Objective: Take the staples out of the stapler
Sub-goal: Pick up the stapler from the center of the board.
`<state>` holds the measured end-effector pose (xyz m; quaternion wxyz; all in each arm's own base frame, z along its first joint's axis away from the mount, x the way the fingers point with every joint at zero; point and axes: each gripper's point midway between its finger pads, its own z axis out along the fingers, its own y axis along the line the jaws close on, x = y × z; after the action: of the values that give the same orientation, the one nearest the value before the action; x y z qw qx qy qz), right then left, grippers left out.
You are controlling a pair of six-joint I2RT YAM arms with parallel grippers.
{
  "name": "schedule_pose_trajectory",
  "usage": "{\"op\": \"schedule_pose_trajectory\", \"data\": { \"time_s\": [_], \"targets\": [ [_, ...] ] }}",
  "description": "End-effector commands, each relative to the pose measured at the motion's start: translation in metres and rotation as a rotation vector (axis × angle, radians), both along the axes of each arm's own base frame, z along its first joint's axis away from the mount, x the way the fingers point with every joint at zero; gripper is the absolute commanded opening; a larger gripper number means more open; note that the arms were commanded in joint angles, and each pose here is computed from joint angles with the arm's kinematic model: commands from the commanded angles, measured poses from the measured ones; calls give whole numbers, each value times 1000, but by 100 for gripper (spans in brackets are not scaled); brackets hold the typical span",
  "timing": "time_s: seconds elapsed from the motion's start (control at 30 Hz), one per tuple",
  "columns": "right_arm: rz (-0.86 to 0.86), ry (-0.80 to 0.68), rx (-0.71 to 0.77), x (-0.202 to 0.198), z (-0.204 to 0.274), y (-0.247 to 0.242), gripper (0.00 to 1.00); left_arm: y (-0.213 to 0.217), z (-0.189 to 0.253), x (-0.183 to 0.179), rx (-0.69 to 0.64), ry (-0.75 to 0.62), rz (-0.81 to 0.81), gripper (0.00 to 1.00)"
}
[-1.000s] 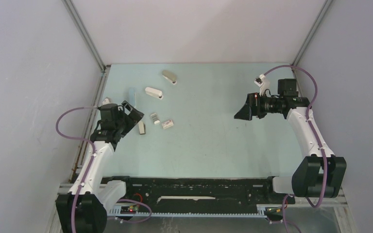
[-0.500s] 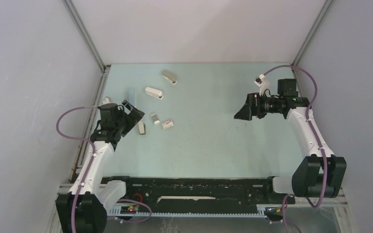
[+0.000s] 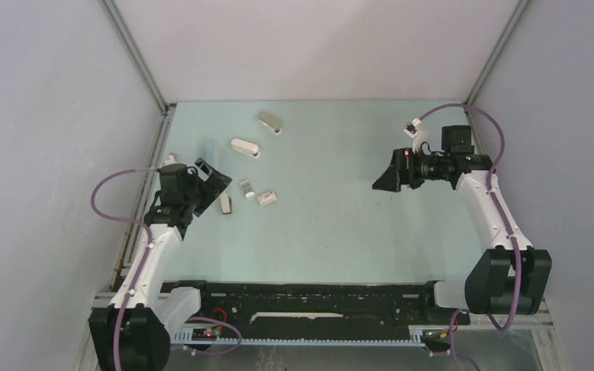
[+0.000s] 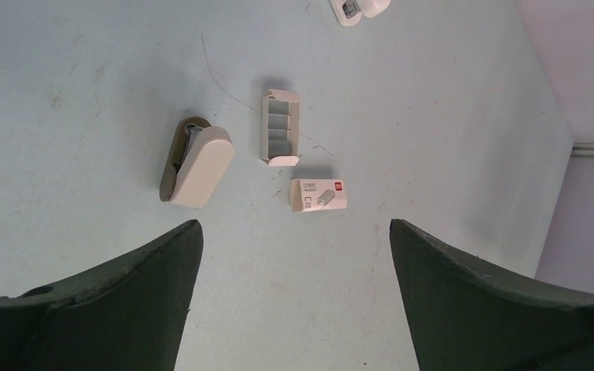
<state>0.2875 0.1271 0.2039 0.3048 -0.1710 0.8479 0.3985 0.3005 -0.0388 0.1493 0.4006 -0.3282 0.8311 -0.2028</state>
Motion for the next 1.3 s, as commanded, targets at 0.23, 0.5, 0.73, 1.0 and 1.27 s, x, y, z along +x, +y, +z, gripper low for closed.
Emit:
{"op": "schedule_pose_trajectory", "data": {
  "time_s": [0.23,0.5,0.73,1.0,1.27],
  "targets": [
    [2,-8,-3,3,-1,1,100,-2,15,25,14,-12,-47,94],
    [-1,-13,-6,3,-1,0,100,11,3,28,169,118,-68,90],
    [2,-6,0,5,-3,1,100,16,-9,29,349,173,-200,84],
    [3,-6,-1,5,-2,2,100,15,-36,41,434,262,-301,69],
    [3,-3,-1,5,-3,2,100,12,-57,52,543,394,-346,64]
  ]
}}
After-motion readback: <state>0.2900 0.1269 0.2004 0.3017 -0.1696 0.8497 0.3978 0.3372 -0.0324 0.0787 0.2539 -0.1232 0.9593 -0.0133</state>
